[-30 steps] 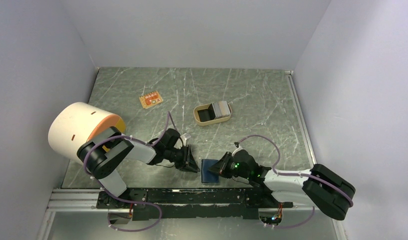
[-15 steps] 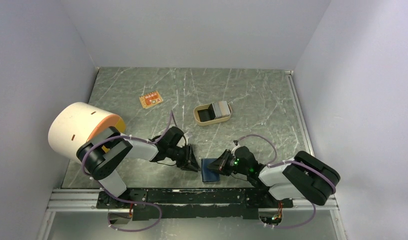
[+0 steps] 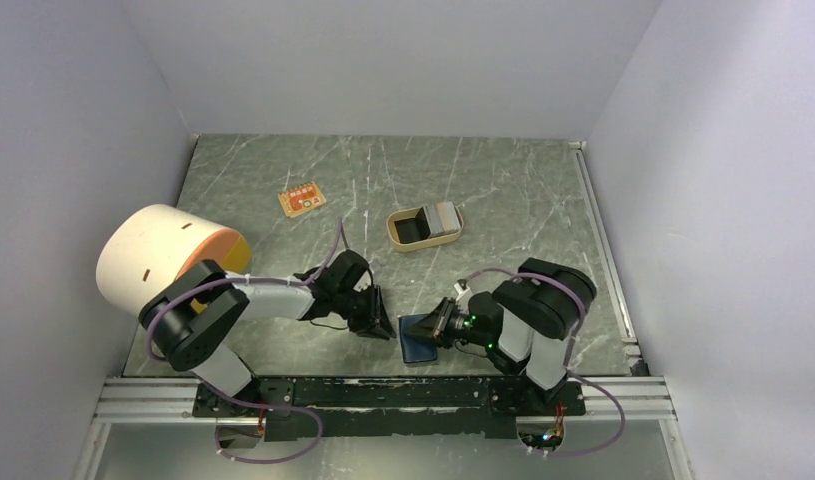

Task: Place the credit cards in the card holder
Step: Close the card holder at the center of the board.

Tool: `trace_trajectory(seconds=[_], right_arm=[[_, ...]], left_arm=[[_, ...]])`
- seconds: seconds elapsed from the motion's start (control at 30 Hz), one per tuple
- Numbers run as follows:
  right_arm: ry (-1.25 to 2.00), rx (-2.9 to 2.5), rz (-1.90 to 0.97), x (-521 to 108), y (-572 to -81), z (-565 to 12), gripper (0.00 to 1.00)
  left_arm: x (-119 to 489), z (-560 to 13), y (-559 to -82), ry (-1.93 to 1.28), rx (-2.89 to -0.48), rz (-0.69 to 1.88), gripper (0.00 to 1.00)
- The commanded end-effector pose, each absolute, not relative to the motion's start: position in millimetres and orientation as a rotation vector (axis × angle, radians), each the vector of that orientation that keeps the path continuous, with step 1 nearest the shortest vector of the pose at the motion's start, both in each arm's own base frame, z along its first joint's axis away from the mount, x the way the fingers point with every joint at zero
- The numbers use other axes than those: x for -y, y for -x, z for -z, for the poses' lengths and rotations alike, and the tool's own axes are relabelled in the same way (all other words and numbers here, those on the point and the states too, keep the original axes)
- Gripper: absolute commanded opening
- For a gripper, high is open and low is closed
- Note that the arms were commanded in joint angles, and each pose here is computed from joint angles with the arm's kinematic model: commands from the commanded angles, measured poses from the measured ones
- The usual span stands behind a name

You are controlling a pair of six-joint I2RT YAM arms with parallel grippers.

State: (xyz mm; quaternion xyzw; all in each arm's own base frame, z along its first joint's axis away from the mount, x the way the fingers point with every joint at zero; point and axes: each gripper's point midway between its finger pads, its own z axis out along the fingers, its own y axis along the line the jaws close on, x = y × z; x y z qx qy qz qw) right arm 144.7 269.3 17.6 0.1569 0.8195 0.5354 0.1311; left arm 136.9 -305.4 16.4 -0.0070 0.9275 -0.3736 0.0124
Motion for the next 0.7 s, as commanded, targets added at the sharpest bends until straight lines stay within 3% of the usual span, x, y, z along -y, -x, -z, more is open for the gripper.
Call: trace_trajectory(seconds=[0.0,0.33,0.67], right_arm=[[-0.584,-2.671,-1.214,-202,-78,46,0.06],[-0.567,-2.729,-1.099,-200,-73,66,0.06],[-0.448,-2.552,-1.367,-230,-89,24,0.11]], left_arm=[[299,-24,-143,0.007,-2.863,1.077,0.28],[333,-67,-161,-0.104,-2.708,1.252,0.26],[333,-89,-179,-0.101,-2.671,1.127,0.25]])
